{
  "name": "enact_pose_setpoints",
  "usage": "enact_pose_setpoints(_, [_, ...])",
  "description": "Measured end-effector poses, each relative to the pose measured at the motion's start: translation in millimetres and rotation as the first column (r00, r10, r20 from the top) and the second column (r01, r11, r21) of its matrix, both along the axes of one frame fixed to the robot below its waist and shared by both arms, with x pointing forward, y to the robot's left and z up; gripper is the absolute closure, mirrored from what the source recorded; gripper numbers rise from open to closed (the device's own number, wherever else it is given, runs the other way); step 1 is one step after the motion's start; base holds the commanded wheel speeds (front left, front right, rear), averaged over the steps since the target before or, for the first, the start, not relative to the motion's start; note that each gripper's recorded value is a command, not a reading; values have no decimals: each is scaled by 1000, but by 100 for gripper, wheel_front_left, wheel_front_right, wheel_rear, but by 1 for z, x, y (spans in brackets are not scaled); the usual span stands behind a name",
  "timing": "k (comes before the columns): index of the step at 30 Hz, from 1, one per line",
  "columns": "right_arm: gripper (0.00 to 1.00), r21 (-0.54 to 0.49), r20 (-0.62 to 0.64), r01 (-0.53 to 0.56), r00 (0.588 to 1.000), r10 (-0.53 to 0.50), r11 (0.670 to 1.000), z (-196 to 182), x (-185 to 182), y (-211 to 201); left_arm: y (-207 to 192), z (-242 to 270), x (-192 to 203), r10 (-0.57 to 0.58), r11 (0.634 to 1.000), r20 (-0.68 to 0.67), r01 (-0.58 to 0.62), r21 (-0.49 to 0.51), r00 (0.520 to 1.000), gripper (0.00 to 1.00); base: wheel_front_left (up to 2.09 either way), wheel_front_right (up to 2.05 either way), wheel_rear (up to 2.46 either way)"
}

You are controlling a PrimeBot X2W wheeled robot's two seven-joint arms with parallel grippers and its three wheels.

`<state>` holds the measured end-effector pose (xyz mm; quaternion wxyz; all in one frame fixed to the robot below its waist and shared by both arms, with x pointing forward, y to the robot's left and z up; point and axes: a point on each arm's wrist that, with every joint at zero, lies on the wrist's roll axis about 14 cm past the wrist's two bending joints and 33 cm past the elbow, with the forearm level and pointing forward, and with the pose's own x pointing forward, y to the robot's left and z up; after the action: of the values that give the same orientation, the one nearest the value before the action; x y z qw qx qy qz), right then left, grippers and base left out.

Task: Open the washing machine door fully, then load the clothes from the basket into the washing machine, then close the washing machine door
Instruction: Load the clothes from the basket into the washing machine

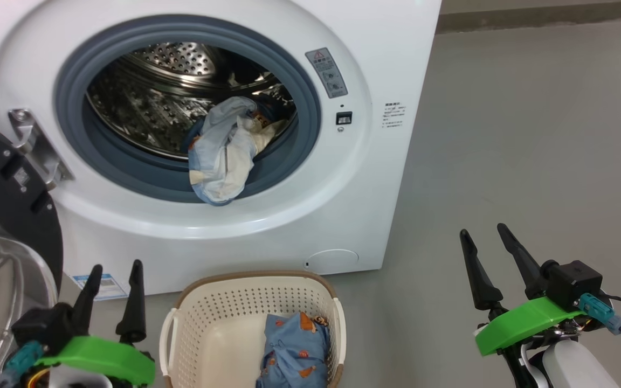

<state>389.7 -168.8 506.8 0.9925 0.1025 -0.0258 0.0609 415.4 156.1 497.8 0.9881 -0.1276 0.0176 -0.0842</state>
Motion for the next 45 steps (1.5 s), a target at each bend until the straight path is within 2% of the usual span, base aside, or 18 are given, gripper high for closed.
enact_pose_setpoints(4, [0,2,-10,16,1000,-16,1000,-4,0,-5,-13,-5,13,-48,999,-36,47,-8,998,0,0,0,0])
enact_pose_setpoints(10, [0,6,-28,41,999,-41,999,-12,7,-8,-38,-9,56,-138,990,-92,139,3,986,0,0,0,0])
enact_pose_setpoints(27, [0,13,-107,107,989,-105,994,-45,28,-25,-78,-52,167,-214,973,-247,230,35,945,0,0,0,0])
enact_pose_setpoints(37, [0,27,-161,137,978,-131,990,-66,33,-33,-94,-88,213,-236,957,-370,281,72,898,0,0,0,0])
enact_pose_setpoints(45, [0,12,-191,172,967,-167,985,-76,28,-45,-110,-112,226,-254,936,-458,336,104,852,0,0,0,0])
